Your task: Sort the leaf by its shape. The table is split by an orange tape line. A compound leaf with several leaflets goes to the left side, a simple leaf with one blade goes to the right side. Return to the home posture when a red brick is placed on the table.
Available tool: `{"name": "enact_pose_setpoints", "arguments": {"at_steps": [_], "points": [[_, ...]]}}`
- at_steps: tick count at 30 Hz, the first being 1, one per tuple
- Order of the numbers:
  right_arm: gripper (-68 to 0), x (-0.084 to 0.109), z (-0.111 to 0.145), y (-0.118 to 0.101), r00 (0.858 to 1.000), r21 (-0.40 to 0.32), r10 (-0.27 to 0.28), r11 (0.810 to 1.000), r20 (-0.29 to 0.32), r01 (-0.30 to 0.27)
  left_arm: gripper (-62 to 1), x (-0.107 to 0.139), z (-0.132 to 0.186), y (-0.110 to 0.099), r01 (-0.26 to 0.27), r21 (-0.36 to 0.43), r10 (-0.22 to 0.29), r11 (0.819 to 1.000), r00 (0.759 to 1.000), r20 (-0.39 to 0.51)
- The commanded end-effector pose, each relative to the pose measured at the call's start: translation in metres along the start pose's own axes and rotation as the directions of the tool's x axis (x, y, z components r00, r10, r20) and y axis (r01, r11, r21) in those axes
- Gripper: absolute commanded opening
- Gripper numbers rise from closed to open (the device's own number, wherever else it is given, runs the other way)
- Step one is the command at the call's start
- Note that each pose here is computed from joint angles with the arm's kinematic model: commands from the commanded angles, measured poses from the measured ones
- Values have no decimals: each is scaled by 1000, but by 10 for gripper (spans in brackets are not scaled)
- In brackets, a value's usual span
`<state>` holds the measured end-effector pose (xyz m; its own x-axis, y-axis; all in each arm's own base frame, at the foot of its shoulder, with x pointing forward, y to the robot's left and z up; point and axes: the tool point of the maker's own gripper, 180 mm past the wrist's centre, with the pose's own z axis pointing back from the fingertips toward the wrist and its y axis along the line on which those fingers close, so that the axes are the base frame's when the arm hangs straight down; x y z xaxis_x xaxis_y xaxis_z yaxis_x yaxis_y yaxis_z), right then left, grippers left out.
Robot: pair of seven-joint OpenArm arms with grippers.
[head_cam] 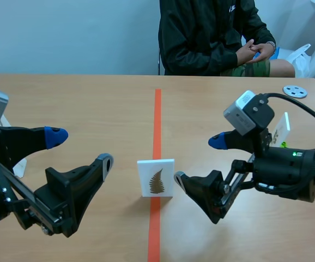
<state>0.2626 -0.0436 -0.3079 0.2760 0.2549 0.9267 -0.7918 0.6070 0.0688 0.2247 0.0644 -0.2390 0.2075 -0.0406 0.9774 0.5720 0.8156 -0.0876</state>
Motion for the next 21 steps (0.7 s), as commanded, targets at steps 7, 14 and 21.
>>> {"name": "enact_pose_setpoints", "arguments": {"at_steps": [7, 14, 21], "points": [[4, -1, -34, 8, 997, 58, 71, 996, 29, -73, -37, 7, 0, 3, 1, 7, -2, 1000, 1000, 29], [4, -25, -63, 36, 995, 134, 100, 986, 11, -101, -37, 9, 0, 3, 2, 8, -3, 1000, 999, 36], [4, -29, -77, 45, 989, 114, 145, 982, 35, -148, -37, 10, 2, 8, 11, 21, -12, 1000, 999, 38]]}}
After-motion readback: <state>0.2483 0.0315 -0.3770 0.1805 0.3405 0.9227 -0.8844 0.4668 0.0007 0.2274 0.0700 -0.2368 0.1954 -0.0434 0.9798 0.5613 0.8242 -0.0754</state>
